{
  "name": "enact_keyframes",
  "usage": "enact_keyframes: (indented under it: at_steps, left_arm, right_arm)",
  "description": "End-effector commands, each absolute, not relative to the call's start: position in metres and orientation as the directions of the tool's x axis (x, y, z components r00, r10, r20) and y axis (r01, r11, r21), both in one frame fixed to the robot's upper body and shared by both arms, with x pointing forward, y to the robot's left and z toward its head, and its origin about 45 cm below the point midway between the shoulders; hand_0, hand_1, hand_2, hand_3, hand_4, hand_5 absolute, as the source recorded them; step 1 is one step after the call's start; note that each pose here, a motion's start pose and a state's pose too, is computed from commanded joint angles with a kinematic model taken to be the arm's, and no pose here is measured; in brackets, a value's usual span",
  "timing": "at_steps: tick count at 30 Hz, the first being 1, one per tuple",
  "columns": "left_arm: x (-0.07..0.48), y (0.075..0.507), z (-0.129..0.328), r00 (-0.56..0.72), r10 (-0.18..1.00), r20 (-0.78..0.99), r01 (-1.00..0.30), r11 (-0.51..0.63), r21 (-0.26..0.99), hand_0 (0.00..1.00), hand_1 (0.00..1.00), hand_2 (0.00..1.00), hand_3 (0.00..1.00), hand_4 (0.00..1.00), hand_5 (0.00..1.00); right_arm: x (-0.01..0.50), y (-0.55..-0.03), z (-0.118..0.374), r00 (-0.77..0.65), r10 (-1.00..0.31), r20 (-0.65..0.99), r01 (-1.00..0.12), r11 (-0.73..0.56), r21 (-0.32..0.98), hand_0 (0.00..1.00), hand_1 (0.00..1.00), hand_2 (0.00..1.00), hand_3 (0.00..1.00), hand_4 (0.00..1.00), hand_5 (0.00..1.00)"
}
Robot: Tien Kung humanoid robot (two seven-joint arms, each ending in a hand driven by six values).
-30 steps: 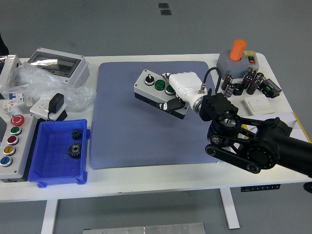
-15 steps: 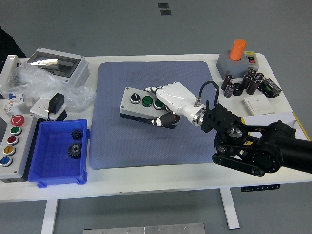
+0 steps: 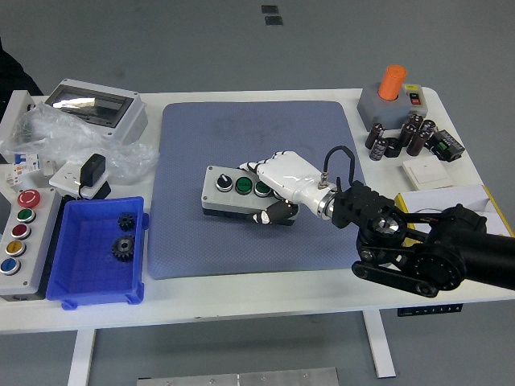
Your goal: Pick up the button,place it on the desk,press the button,press the button
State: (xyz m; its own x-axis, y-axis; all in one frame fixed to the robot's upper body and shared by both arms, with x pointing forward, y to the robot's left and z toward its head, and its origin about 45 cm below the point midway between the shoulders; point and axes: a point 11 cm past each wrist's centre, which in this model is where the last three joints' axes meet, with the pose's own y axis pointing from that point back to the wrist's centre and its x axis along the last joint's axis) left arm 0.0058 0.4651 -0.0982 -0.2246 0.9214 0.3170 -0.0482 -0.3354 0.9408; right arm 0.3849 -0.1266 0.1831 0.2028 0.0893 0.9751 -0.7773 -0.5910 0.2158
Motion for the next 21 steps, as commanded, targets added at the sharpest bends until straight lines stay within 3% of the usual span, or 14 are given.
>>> enact_keyframes:
  at_steps: [1, 12, 13, 18, 19, 21]
  left_arm:
    - [0.006, 0.465, -0.098, -0.225, 0.921, 0.318, -0.048, -0.336, 0.941, 0.647, 0.66, 0.613, 0.619, 0.601, 0.287]
    - [0.008, 0.466, -0.098, -0.223, 0.922, 0.317, -0.056, -0.337, 0.94, 0.647, 0.66, 0.613, 0.618, 0.599, 0.288]
    - [0.008, 0.466, -0.098, -0.223, 0.922, 0.317, -0.056, -0.337, 0.94, 0.647, 0.66, 0.612, 0.618, 0.598, 0.287]
    - [0.007, 0.466, -0.098, -0.222, 0.922, 0.317, -0.053, -0.336, 0.94, 0.647, 0.66, 0.612, 0.618, 0.598, 0.287]
    - [0.007, 0.466, -0.098, -0.223, 0.922, 0.317, -0.053, -0.336, 0.941, 0.647, 0.66, 0.612, 0.618, 0.596, 0.286]
    - [0.007, 0.466, -0.098, -0.223, 0.922, 0.317, -0.052, -0.336, 0.941, 0.647, 0.66, 0.612, 0.618, 0.596, 0.286]
  right_arm:
    - [0.385, -0.126, 0.184, 0.196, 0.102, 0.975, -0.776, -0.592, 0.218, 0.752, 0.672, 0.673, 0.412, 0.171, 0.002]
    - [0.39, -0.128, 0.186, 0.192, 0.148, 0.97, -0.777, -0.581, 0.242, 0.751, 0.685, 0.704, 0.447, 0.197, 0.002]
    - [0.39, -0.128, 0.185, 0.197, 0.149, 0.969, -0.779, -0.577, 0.247, 0.744, 0.682, 0.706, 0.632, 0.326, 0.002]
    - [0.395, -0.131, 0.188, 0.216, 0.152, 0.964, -0.786, -0.559, 0.264, 0.744, 0.682, 0.706, 0.632, 0.326, 0.002]
    - [0.396, -0.131, 0.189, 0.22, 0.151, 0.964, -0.788, -0.555, 0.267, 0.742, 0.687, 0.705, 0.672, 0.494, 0.002]
    - [0.397, -0.132, 0.191, 0.225, 0.152, 0.962, -0.79, -0.55, 0.271, 0.742, 0.687, 0.705, 0.672, 0.494, 0.002]
